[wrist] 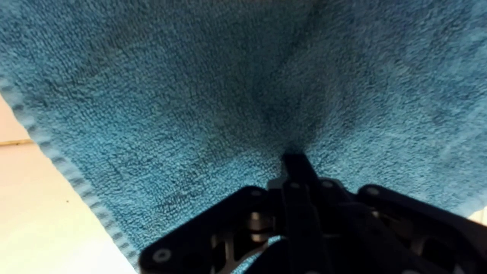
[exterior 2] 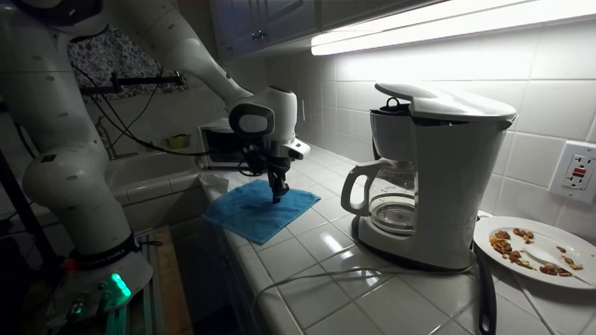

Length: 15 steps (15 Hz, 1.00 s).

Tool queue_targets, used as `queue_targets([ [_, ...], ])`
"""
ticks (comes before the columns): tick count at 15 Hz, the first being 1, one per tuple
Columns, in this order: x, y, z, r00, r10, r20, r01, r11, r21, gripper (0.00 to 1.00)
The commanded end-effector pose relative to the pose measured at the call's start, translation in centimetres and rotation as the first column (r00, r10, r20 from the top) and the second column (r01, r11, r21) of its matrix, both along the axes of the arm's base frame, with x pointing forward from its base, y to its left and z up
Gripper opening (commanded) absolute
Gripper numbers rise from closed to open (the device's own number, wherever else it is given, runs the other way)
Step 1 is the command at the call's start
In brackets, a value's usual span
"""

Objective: Use the blue towel to wipe the countertop.

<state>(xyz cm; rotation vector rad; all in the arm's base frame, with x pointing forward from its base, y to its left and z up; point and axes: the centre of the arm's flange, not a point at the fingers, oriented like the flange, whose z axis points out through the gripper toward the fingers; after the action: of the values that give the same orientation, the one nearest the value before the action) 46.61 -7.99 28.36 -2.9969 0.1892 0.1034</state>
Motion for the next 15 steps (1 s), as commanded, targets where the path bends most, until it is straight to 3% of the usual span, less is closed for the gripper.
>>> queue_targets([
  [1,1.4,-1.1,-1.0,0.999,-0.03,0.02,0.031,0.999,-0.042,0.0],
  [15,6.1,-6.8,-1.0,0.985,-0.138,0.103,0.149,0.982,-0.112,0.0],
])
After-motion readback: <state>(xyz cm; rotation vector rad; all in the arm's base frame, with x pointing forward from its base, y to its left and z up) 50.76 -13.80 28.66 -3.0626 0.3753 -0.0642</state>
